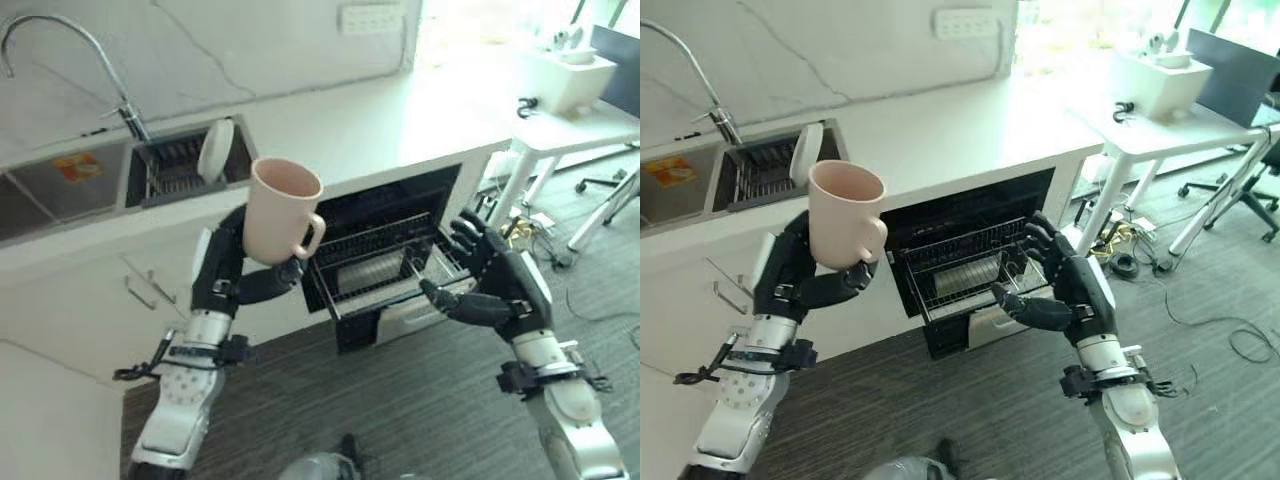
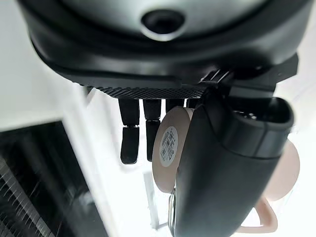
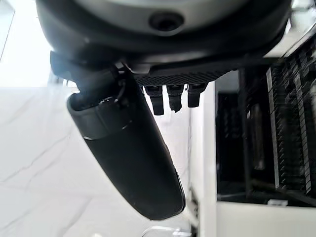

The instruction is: Place the dishes in the dishwasher.

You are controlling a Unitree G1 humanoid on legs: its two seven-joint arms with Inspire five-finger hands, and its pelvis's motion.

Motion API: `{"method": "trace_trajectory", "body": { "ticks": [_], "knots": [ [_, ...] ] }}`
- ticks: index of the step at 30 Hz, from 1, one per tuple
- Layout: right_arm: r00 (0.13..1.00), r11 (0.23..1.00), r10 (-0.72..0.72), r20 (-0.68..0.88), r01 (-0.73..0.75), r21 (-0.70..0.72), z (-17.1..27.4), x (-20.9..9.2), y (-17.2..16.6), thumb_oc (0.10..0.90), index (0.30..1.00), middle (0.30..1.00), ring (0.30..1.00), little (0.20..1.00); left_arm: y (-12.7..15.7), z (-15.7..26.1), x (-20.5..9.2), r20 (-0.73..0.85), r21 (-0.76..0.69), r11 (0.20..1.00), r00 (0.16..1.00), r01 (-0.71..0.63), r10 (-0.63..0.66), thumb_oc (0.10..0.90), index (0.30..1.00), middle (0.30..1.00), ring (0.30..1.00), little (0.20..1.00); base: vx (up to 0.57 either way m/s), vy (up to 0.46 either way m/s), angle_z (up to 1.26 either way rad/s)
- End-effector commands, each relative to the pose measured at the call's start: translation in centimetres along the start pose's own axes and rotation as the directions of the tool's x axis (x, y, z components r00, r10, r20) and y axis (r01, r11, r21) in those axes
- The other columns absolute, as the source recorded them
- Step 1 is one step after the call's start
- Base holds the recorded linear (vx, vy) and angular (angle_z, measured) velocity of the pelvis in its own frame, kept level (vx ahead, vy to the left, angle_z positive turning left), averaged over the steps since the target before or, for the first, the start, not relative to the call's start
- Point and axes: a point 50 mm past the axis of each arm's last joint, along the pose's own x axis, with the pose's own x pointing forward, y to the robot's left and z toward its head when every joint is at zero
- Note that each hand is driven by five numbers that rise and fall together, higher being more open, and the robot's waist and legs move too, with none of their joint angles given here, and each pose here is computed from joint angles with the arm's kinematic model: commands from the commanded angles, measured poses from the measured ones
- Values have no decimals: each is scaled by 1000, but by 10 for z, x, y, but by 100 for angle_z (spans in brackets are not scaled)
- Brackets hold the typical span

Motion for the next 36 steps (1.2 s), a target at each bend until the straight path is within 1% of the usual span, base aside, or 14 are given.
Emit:
{"method": "trace_trajectory", "body": {
  "ticks": [1,6,9,13,16,20,23,24,25,27,29,31,34,36],
  "knots": [
    [961,1000,-6,275,12,-21,48,25,-3,800,900,900,900,900,2,39,15,242,0,1000,970,-15,14,400,300,300,300,300,174,124,17],
    [969,1000,-11,246,6,22,42,23,1,800,900,900,900,900,16,43,12,270,55,998,963,-40,24,400,300,300,300,300,103,58,1],
    [971,999,-10,241,-2,51,39,22,1,800,900,900,900,900,18,48,14,284,73,996,958,-50,27,400,300,300,300,300,99,-147,17],
    [968,997,1,249,-20,75,43,29,9,800,900,900,900,900,5,52,22,302,78,997,953,-11,-13,400,300,300,300,300,208,-544,55],
    [969,997,16,246,-33,65,43,31,16,800,900,900,900,900,6,51,24,311,80,997,950,-7,-19,400,300,300,300,300,305,-542,92],
    [965,995,43,257,-63,73,47,33,12,800,900,900,900,900,11,57,23,332,81,997,943,-12,-16,400,300,300,300,300,276,-742,110],
    [959,994,89,269,-102,35,59,49,12,800,900,900,900,900,10,64,28,350,47,998,937,-31,12,400,300,300,300,300,41,-929,61],
    [957,994,84,278,-102,49,63,50,13,800,900,900,900,900,8,66,29,363,32,999,932,-33,19,400,300,300,300,300,-70,-737,64],
    [957,994,73,279,-92,59,62,48,12,800,900,900,900,900,7,66,29,367,22,999,930,-25,15,400,300,300,300,300,-94,-698,87],
    [959,996,38,281,-59,66,57,34,6,800,900,900,900,900,4,61,24,370,10,1000,929,10,-13,400,300,300,300,300,-124,-637,119],
    [960,997,32,277,-51,62,55,31,3,800,900,900,900,900,3,58,22,366,0,1000,931,7,-6,400,300,300,300,300,-76,-441,147],
    [965,997,23,261,-41,64,51,32,1,800,900,900,900,900,7,56,18,349,-18,1000,937,-2,8,400,300,300,300,300,21,-308,49],
    [970,997,-6,245,-14,81,48,33,3,800,900,900,900,900,8,54,13,336,-19,1000,942,10,-3,400,300,300,300,300,107,-166,-82],
    [971,996,-29,239,7,92,46,36,16,800,900,900,900,900,3,52,10,320,-17,999,947,32,-25,400,300,300,300,300,144,-105,-51]
  ]
}}
